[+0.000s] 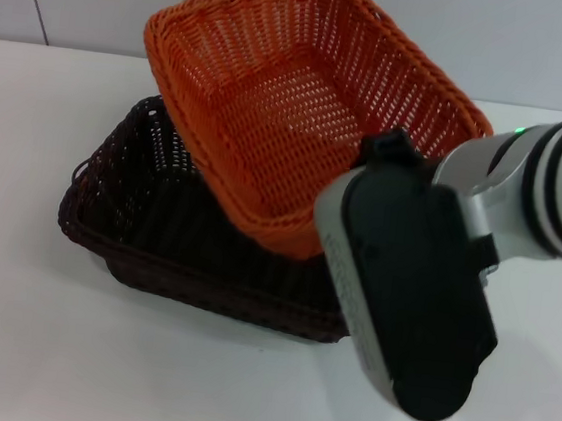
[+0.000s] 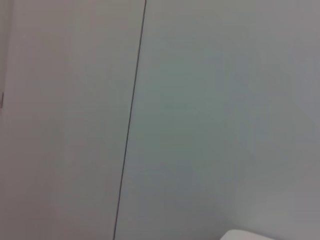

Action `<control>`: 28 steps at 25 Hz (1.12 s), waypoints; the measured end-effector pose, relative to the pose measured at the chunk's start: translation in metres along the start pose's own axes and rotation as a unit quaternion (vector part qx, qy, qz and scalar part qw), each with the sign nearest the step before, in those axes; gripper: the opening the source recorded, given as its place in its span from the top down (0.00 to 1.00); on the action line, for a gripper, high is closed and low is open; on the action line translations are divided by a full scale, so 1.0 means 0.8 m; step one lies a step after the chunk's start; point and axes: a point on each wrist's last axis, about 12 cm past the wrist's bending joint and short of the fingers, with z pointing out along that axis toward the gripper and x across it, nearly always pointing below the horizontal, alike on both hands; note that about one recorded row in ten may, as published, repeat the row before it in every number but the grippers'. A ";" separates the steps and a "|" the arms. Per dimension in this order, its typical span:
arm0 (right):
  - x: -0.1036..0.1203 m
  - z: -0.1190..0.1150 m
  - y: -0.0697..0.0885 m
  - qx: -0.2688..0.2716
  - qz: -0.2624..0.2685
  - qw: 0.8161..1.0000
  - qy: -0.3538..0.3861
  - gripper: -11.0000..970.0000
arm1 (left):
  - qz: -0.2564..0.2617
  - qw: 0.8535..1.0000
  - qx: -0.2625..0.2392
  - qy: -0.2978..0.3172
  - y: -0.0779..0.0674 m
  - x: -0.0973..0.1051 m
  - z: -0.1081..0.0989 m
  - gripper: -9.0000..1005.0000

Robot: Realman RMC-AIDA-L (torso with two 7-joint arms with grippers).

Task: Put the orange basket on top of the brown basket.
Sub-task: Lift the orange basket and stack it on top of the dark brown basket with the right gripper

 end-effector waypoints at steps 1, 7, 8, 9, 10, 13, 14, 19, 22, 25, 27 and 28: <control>-0.002 0.000 0.001 -0.002 -0.005 1.000 -0.001 0.76 | 0.000 1.000 -0.001 0.001 0.000 0.001 -0.001 0.39; -0.009 0.001 0.005 -0.007 -0.041 0.999 -0.004 0.78 | -0.002 1.000 0.001 0.000 -0.001 0.001 -0.003 0.39; -0.008 0.001 0.006 -0.008 -0.048 0.999 -0.003 0.78 | -0.002 1.000 0.002 -0.001 -0.001 0.001 -0.003 0.39; -0.008 0.001 0.007 -0.008 -0.055 0.998 -0.004 0.78 | -0.002 1.000 0.002 -0.001 -0.001 0.001 -0.004 0.39; -0.007 0.001 0.007 -0.009 -0.062 0.998 -0.003 0.79 | -0.002 1.000 0.002 -0.002 -0.001 0.001 -0.004 0.39; -0.007 0.002 0.007 -0.006 -0.079 0.997 -0.003 0.80 | -0.003 1.000 0.001 -0.002 0.000 0.002 -0.006 0.39; -0.007 0.002 0.007 -0.005 -0.084 0.996 -0.004 0.81 | -0.003 1.000 0.000 -0.003 0.000 0.002 -0.007 0.39; -0.011 0.007 0.012 -0.012 -0.105 0.994 -0.002 0.81 | 0.000 1.000 0.007 0.001 -0.002 0.004 -0.008 0.39; -0.009 0.012 0.012 -0.017 -0.112 0.994 0.003 0.81 | 0.000 1.000 0.006 -0.001 -0.001 0.003 -0.009 0.39; -0.009 0.014 0.016 -0.021 -0.121 0.992 0.006 0.81 | -0.005 1.000 0.006 -0.003 0.000 0.002 -0.010 0.39; -0.008 0.014 0.019 -0.024 -0.127 0.992 0.008 0.81 | -0.008 1.000 0.006 -0.004 0.000 0.002 -0.009 0.39; -0.008 0.016 0.021 -0.028 -0.130 0.991 0.010 0.82 | -0.009 1.000 0.006 -0.005 0.000 0.002 -0.009 0.39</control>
